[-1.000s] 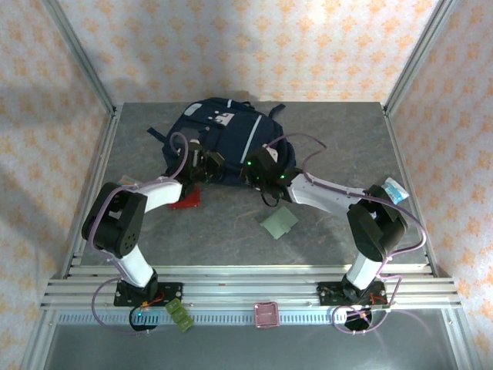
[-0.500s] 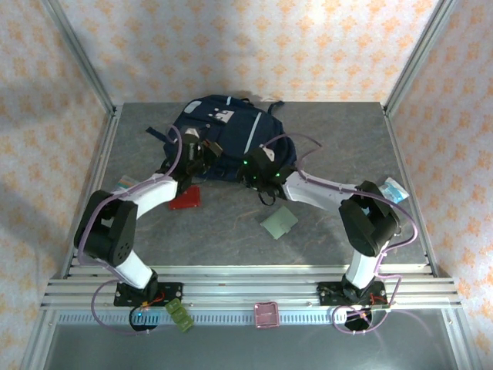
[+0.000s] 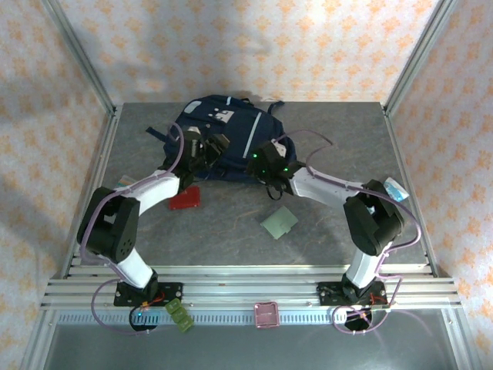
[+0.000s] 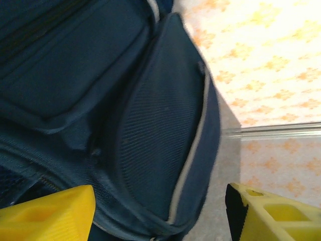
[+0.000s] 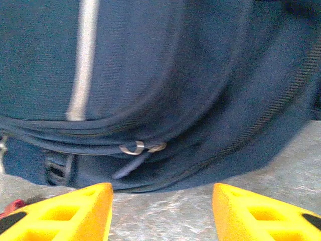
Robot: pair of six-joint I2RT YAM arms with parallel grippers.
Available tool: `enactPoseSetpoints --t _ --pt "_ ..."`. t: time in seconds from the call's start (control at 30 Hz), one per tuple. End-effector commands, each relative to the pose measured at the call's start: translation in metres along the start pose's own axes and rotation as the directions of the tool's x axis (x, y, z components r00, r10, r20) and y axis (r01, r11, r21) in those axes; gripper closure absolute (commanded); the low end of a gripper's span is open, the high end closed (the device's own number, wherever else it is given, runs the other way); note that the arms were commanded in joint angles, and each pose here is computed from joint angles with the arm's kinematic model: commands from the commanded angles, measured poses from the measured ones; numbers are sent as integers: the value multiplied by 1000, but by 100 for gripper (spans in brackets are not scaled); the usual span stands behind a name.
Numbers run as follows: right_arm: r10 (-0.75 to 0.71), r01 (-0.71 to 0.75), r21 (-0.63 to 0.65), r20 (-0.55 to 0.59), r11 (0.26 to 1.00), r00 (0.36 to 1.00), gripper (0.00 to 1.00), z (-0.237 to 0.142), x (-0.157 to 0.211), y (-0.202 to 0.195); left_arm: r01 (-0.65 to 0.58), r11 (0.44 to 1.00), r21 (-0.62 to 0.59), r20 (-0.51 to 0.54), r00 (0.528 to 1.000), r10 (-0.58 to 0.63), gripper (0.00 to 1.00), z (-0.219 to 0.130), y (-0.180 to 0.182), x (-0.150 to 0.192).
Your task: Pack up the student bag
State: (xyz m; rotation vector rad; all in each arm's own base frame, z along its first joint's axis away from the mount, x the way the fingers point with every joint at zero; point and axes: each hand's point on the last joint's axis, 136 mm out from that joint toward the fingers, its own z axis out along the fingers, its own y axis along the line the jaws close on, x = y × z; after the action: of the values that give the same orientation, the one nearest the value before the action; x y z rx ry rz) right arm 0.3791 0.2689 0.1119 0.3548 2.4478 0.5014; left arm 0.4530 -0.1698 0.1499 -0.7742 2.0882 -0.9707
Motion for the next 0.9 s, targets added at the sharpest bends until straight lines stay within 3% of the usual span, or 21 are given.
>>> enactPoseSetpoints --t 0.0,0.3,0.37,0.53,0.87 --pt "34 -32 -33 55 999 998 46 -16 -13 3 12 996 -87 -30 999 -14 29 11 21 15" --pt "36 -33 -56 56 998 998 46 -19 -12 5 -3 993 -120 42 999 8 28 38 31 5" --pt "37 -34 -58 51 998 998 46 -19 -11 4 -2 994 -112 37 999 7 40 45 29 4" --pt "35 -33 -62 27 998 999 46 -14 -1 0 15 997 -80 -37 999 -18 98 62 19 9" --pt "-14 22 -166 51 986 999 48 -23 -6 20 41 999 13 -64 997 -41 100 26 -23 2"
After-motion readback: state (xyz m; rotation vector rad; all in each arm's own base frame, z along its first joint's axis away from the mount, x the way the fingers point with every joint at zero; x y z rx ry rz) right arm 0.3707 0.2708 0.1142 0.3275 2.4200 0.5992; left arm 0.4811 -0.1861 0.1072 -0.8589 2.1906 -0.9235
